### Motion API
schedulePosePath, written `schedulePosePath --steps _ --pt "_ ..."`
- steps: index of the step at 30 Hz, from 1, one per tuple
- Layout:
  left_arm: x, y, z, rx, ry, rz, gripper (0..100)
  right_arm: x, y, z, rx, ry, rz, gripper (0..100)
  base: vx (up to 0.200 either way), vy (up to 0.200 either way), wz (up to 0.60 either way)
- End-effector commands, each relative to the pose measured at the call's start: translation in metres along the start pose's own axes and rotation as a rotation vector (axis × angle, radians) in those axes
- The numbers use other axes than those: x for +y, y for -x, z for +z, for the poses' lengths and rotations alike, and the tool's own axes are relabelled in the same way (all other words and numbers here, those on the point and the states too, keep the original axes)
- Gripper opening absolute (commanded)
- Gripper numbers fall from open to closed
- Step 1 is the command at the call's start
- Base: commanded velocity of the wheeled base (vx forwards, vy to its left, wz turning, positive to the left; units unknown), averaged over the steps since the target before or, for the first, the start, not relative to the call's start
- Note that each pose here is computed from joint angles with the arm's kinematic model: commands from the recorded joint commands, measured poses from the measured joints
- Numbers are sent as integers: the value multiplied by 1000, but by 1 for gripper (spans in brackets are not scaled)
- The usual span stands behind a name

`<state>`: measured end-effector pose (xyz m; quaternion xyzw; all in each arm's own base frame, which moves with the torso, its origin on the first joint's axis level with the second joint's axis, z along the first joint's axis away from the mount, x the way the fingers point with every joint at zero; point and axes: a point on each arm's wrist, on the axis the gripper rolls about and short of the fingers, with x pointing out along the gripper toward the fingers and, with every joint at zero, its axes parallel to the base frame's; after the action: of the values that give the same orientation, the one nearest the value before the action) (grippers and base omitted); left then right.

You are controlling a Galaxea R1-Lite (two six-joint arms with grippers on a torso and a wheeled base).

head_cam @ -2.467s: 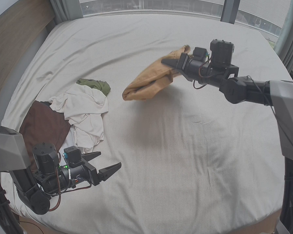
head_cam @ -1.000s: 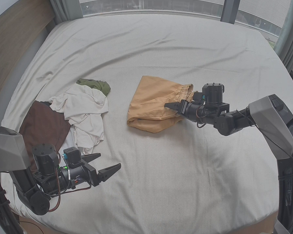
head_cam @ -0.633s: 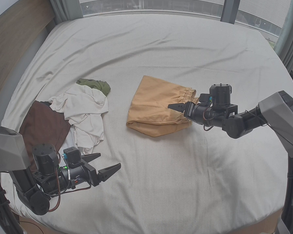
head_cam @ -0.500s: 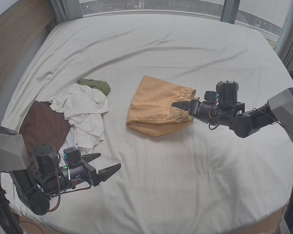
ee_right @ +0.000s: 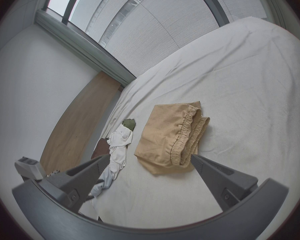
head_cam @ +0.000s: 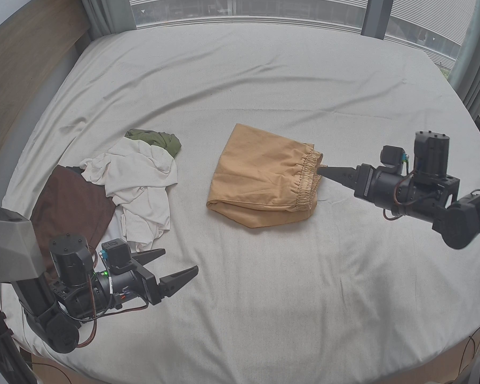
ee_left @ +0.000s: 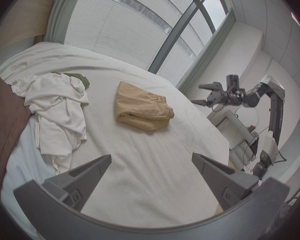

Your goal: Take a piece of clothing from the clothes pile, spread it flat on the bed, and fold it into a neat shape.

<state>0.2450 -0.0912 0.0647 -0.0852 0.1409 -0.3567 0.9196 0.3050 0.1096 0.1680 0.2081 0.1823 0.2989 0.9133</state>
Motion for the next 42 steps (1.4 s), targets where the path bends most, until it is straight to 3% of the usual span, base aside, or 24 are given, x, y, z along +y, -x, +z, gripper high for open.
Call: schedulePosePath --steps 1,3,9,15,19,25,27,30,31,32,34,42 --pt "-21 27 45 -178 17 -86 100 6 53 -25 -62 91 21 100 0 0 0" --pt "-26 32 53 -208 26 -110 100 6 57 -30 -69 104 35 100 0 0 0" --pt "-51 63 70 -267 43 -258 100 13 83 -46 -83 274 64 100 0 0 0" --pt "-75 85 60 -249 32 -342 100 26 122 -59 -102 293 84 100 0 0 0" --pt "-101 116 48 -251 -10 -455 100 35 166 -74 -130 301 84 100 0 0 0" --pt "-113 154 44 -248 -16 -480 100 42 205 -90 -147 305 71 100 0 0 0" --pt "-111 174 26 -152 31 -392 100 49 230 -98 -175 311 70 100 0 0 0" --pt "-106 194 8 -133 50 -205 100 51 249 -109 -190 309 58 100 0 0 0" --pt "-106 195 7 -133 50 -195 100 51 250 -109 -191 309 57 100 0 0 0" --pt "-102 209 -5 -150 52 -52 100 51 262 -118 -211 309 31 100 0 0 0" --pt "-101 221 -12 -202 56 37 100 53 271 -123 -240 314 14 100 0 0 0" --pt "-106 243 -35 -325 15 264 100 48 289 -156 -258 305 -112 100 0 0 0"
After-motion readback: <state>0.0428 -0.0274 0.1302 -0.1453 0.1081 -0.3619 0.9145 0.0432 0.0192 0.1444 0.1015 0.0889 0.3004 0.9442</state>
